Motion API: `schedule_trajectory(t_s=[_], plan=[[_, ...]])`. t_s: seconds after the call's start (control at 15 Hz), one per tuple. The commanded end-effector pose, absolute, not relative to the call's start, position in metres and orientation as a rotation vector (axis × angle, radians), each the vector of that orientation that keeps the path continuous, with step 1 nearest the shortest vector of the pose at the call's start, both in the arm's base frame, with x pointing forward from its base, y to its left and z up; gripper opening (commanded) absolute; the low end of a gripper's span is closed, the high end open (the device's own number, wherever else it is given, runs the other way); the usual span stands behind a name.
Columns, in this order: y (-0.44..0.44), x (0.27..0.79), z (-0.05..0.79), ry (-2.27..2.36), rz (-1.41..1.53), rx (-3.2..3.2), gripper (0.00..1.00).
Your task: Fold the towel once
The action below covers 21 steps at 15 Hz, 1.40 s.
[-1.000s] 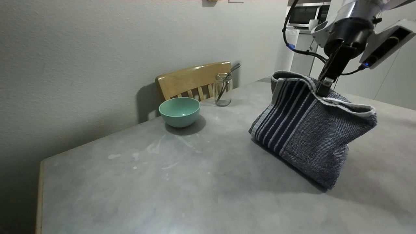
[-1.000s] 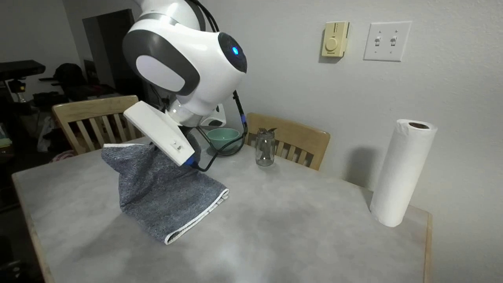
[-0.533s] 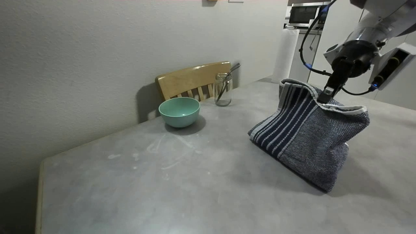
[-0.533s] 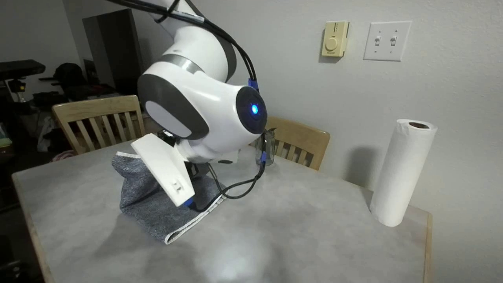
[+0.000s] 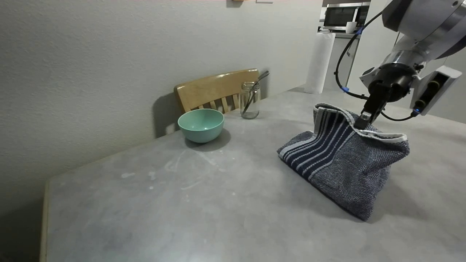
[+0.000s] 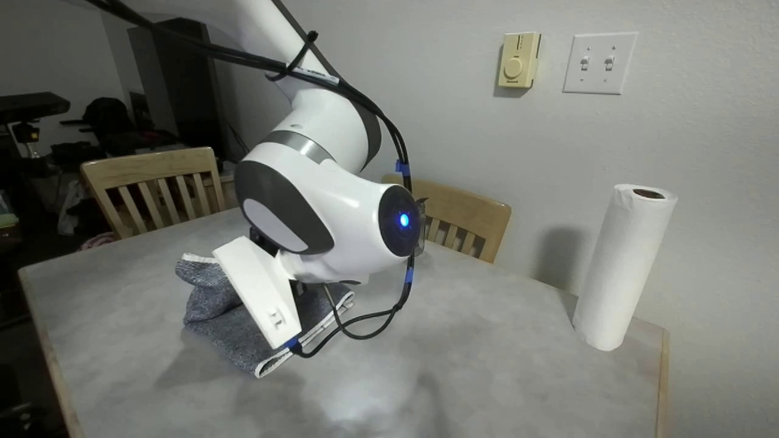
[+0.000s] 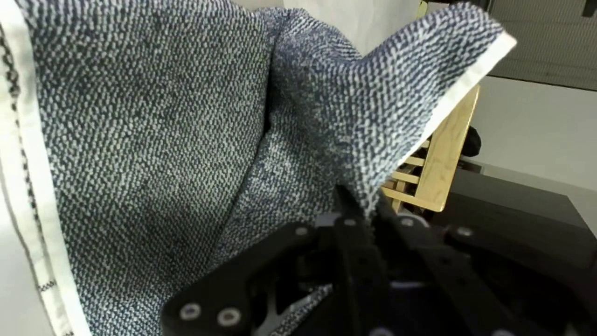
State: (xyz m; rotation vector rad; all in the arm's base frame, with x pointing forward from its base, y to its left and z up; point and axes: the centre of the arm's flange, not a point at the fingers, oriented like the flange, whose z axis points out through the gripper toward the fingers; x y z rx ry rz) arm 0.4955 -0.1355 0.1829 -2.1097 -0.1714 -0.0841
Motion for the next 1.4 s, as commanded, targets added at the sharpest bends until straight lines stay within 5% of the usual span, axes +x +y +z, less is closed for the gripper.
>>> schedule_trajectory(t_s=[0.0,0.73,0.8,0.93,1.33], plan=[[-0.136,0.511,0.18,-0.196,-0.086,-2.087,0.02],[-0.142,0.527,0.196,-0.251,-0.141,-2.068,0.02],[-0.143,0.525,0.196,-0.247,-0.143,-2.063,0.35],[-0.144,0.524,0.197,-0.241,-0.147,-2.059,0.42],[-0.146,0.523,0.211,-0.254,-0.17,-2.069,0.87]])
